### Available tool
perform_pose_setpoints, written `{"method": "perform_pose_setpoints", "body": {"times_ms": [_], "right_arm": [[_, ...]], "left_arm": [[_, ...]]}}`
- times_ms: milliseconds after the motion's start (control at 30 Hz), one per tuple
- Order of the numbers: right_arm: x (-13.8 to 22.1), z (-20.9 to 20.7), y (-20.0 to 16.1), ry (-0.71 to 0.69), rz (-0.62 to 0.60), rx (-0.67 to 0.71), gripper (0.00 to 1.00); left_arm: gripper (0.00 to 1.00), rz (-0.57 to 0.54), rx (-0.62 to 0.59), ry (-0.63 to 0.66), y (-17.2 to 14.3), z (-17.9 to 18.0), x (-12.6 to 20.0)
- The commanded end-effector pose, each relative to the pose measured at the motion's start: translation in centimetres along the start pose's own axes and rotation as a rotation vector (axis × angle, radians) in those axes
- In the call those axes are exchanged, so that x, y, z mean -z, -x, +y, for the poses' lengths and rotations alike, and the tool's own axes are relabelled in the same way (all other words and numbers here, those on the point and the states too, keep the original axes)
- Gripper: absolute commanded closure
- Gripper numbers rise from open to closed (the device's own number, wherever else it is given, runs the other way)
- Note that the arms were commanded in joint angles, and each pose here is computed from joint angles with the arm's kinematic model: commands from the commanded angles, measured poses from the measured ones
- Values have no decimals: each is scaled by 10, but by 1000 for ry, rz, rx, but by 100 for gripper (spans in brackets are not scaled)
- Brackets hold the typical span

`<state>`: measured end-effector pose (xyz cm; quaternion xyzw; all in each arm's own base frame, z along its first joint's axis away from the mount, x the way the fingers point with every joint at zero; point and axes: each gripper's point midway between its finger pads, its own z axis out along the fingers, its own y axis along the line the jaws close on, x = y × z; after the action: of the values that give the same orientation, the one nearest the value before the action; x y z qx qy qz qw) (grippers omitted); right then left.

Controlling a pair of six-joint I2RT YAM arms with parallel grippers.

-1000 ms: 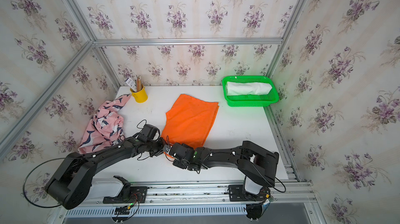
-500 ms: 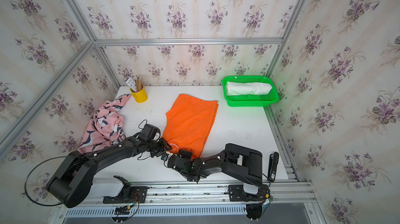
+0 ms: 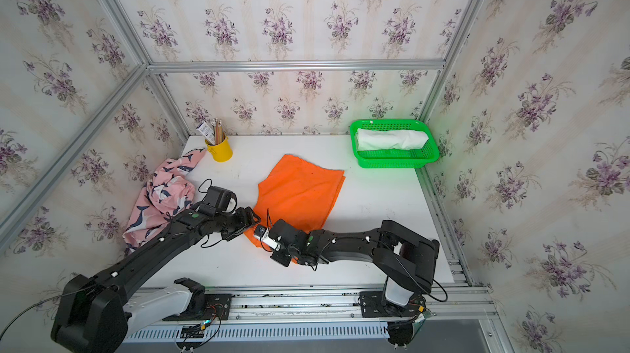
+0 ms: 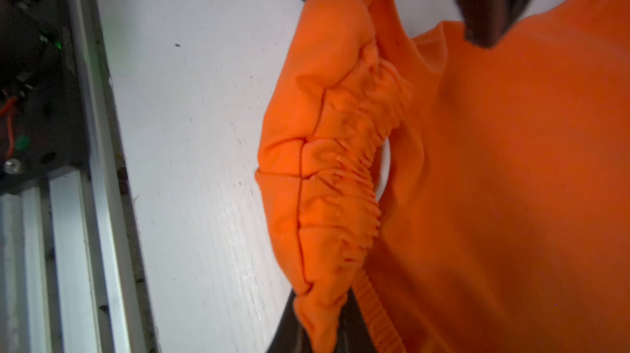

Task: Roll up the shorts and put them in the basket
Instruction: Roll the shorts at the center of the board.

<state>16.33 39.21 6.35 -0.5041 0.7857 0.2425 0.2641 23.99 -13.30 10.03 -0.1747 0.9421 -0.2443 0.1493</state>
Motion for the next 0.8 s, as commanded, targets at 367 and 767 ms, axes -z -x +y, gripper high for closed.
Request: {"method": "perform_pose_setpoints", "body": {"times_ms": [367, 767], "right_arm": [[-17, -66, -23, 389, 95, -668, 95], [-29, -86, -29, 422, 180, -849, 67]], "left_arm": [[20, 90, -131, 1, -6, -14, -6], [35, 124, -282, 146, 28, -42, -58]]}}
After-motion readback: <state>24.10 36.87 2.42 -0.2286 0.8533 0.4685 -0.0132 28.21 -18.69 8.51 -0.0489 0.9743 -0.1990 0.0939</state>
